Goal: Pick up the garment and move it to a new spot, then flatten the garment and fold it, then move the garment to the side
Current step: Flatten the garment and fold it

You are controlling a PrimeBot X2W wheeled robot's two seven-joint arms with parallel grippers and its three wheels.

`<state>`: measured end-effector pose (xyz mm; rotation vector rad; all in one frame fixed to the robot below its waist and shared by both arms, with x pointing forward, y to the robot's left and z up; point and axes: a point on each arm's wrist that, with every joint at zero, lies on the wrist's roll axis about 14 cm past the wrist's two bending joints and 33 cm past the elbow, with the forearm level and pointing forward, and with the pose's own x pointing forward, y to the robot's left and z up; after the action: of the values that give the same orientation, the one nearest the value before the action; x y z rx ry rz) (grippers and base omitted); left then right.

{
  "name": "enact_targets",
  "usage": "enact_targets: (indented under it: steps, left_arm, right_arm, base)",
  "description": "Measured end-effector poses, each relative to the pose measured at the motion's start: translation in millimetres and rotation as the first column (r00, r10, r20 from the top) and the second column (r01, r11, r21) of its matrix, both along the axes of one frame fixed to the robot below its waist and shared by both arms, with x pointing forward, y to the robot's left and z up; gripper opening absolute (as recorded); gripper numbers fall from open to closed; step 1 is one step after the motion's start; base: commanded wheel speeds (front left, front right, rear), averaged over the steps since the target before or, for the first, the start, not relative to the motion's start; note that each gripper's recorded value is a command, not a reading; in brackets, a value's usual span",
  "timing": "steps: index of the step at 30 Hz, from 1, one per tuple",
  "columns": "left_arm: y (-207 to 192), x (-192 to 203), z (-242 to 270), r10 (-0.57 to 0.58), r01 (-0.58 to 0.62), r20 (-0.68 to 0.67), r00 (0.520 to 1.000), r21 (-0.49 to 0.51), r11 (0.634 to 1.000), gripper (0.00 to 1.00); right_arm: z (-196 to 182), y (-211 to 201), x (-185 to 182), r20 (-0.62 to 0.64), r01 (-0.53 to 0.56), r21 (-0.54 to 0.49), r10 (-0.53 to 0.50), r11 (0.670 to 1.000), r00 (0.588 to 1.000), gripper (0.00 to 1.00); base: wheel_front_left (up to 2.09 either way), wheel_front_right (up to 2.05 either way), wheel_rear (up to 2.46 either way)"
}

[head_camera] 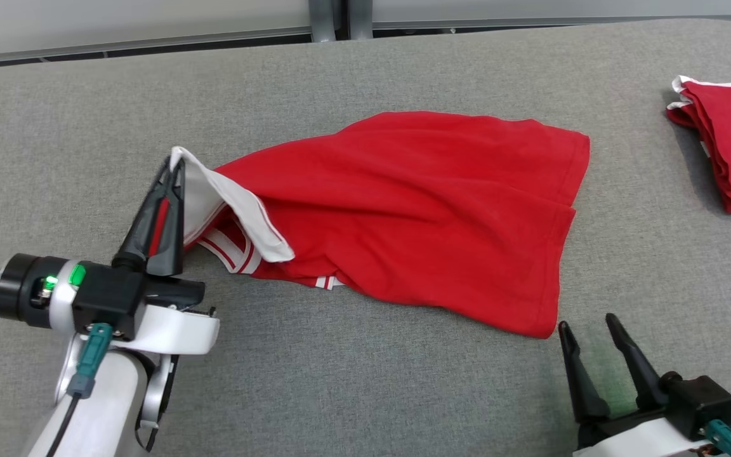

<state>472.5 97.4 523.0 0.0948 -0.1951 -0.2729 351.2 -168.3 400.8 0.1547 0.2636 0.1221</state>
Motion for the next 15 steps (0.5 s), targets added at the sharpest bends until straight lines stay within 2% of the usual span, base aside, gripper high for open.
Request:
enact_targets:
  steps: [3, 9, 10, 12, 13, 14, 15]
  left_arm:
    - [12.7, 2.4, 7.5, 0.039, -0.038, 0.022, 0.999, -0.008, 0.999, 0.0]
    - [29.1, 3.5, 7.2, 0.084, -0.083, 0.024, 0.996, -0.008, 0.996, 0.0]
    - [30.0, 3.0, 7.3, 0.087, -0.087, 0.024, 0.996, -0.007, 0.996, 0.0]
    - [31.0, 2.0, 8.1, 0.091, -0.091, 0.026, 0.996, -0.009, 0.996, 0.0]
    - [31.9, 1.6, 8.7, 0.094, -0.094, 0.027, 0.995, -0.009, 0.996, 0.0]
    - [33.1, 1.1, 9.0, 0.098, -0.098, 0.027, 0.995, -0.011, 0.995, 0.0]
    - [34.0, 0.7, 9.5, 0.1, -0.099, 0.028, 0.995, -0.011, 0.995, 0.0]
  right_arm:
    - [-12.5, 12.2, -4.4, -0.046, -0.036, 0.034, 0.037, 0.999, 0.998, 1.0]
    - [-34.2, 27.0, -12.3, -0.122, -0.143, 0.015, 0.143, 0.99, 0.982, 1.0]
    - [-35.0, 28.2, -12.0, -0.124, -0.15, 0.015, 0.151, 0.989, 0.981, 0.98]
    - [-34.8, 31.1, -10.2, -0.122, -0.167, 0.014, 0.167, 0.986, 0.978, 0.49]
    - [-33.8, 31.8, -8.5, -0.118, -0.171, 0.014, 0.171, 0.985, 0.978, 0.35]
    - [-33.1, 32.7, -7.4, -0.115, -0.177, 0.013, 0.177, 0.984, 0.977, 0.08]
    - [-32.9, 33.9, -6.9, -0.114, -0.183, 0.012, 0.183, 0.983, 0.976, 0.0]
  base:
    - [0.0, 0.0, 0.0]
    - [0.0, 0.0, 0.0]
    - [0.0, 0.0, 0.0]
    - [0.0, 0.0, 0.0]
    - [0.0, 0.0, 0.0]
    - [0.0, 0.0, 0.0]
    - [0.0, 0.0, 0.0]
